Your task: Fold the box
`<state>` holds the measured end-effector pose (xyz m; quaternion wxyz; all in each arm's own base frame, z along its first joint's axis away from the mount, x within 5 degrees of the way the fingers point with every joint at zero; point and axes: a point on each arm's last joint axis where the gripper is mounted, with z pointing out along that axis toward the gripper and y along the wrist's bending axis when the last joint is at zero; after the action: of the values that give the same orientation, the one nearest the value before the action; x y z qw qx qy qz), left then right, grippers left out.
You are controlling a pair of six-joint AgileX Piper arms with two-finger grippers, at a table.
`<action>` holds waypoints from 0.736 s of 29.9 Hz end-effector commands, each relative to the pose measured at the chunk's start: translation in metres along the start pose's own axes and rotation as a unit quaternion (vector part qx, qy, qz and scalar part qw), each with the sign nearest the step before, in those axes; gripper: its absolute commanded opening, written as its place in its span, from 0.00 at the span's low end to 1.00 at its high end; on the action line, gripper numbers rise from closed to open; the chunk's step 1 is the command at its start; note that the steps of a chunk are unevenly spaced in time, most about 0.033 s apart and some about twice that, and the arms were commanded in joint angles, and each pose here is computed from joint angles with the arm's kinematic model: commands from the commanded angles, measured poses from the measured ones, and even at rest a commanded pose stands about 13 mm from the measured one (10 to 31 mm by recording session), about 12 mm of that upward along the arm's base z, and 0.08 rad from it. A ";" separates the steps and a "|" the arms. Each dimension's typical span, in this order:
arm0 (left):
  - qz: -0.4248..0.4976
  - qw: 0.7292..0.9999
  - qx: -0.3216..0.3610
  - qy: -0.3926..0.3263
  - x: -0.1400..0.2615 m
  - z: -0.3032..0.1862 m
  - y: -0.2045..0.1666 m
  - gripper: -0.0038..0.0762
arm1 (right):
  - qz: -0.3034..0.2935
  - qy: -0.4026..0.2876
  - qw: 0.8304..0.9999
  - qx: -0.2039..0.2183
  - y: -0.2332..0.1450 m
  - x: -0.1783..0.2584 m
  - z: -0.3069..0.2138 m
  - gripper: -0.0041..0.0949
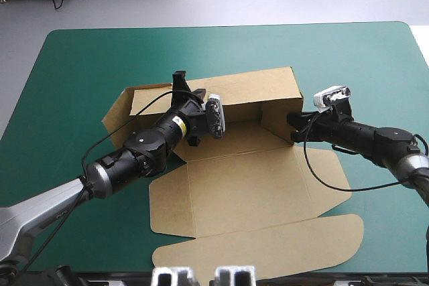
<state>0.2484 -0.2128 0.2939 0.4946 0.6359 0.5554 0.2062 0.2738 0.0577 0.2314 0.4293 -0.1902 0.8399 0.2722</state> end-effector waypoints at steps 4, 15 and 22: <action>-0.049 0.992 0.038 -0.112 -0.025 -0.005 -0.008 0.04 | 0.022 -0.056 0.998 -0.021 0.001 -0.016 0.004 0.12; -0.049 0.995 0.031 -0.084 -0.020 -0.004 -0.007 0.04 | 0.008 -0.041 0.999 -0.018 -0.001 -0.012 0.007 0.03; -0.029 0.998 0.020 -0.061 -0.015 -0.004 -0.006 0.28 | 0.003 -0.018 1.000 -0.021 0.000 -0.008 0.007 0.03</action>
<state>0.2483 -0.2131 0.2935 0.4952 0.6363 0.5544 0.2063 0.2805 0.0583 0.2257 0.4365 -0.2041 0.8339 0.2692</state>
